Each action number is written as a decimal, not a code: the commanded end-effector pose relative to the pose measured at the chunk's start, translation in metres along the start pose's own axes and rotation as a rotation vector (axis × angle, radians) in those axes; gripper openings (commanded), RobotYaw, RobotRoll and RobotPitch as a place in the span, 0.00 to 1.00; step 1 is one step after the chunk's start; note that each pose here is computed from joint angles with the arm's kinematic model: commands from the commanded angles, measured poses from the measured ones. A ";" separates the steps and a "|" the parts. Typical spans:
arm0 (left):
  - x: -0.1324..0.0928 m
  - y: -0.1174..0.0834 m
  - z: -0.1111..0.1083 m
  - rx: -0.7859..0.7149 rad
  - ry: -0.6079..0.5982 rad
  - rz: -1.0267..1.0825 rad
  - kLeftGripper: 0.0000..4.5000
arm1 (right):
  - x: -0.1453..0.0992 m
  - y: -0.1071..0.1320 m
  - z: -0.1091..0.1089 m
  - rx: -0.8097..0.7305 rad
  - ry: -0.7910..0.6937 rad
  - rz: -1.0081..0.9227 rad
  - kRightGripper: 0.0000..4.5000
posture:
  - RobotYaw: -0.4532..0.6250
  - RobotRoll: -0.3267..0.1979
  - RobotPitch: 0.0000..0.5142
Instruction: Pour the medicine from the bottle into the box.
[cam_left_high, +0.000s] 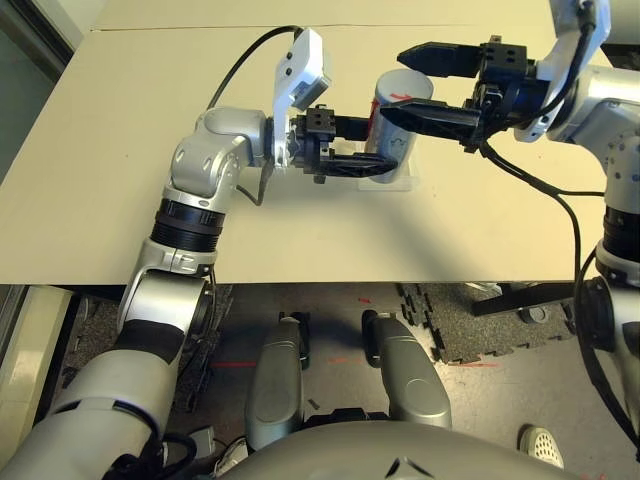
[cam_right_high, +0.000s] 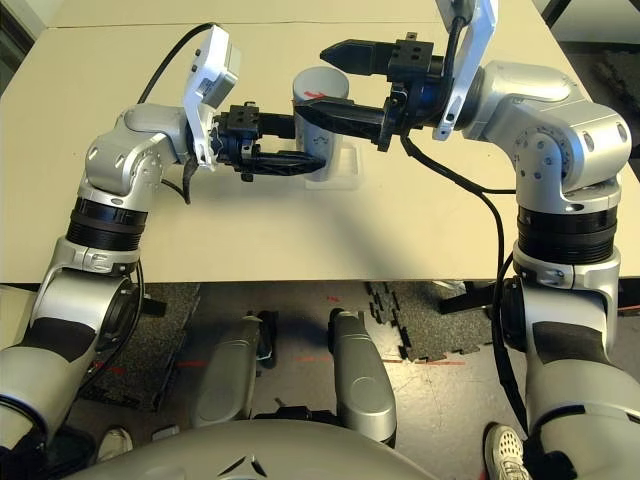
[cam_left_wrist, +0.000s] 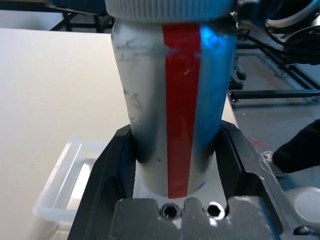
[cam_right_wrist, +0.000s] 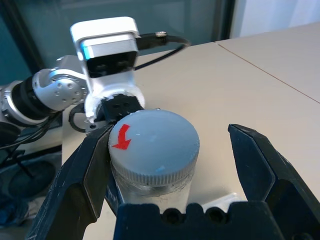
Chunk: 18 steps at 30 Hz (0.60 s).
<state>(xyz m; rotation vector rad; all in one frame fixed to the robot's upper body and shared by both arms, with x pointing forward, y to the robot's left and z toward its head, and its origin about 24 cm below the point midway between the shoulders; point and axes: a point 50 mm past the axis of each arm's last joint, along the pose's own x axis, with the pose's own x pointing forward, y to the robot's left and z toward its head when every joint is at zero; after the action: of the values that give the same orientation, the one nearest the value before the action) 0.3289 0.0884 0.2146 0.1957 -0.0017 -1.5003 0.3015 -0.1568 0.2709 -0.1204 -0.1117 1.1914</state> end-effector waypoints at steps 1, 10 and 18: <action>-0.002 -0.002 0.000 0.013 0.000 -0.019 0.56 | -0.026 -0.018 -0.003 0.017 -0.014 -0.152 1.00 | 0.35 0.62 0.36; -0.004 0.002 0.000 0.013 -0.012 0.017 0.56 | -0.046 -0.022 -0.016 0.063 0.007 -0.211 1.00 | 0.35 0.62 0.37; -0.006 0.015 0.003 0.053 -0.068 0.091 0.56 | -0.032 -0.011 -0.008 0.082 -0.039 -0.157 1.00 | 0.34 0.62 0.38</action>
<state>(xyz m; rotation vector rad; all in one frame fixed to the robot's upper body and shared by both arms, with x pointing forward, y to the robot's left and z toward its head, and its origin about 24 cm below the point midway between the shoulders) 0.3408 0.0940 0.2159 0.1789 -0.0742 -1.4222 0.3048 -0.1909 0.2570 -0.0235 -0.0741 1.0410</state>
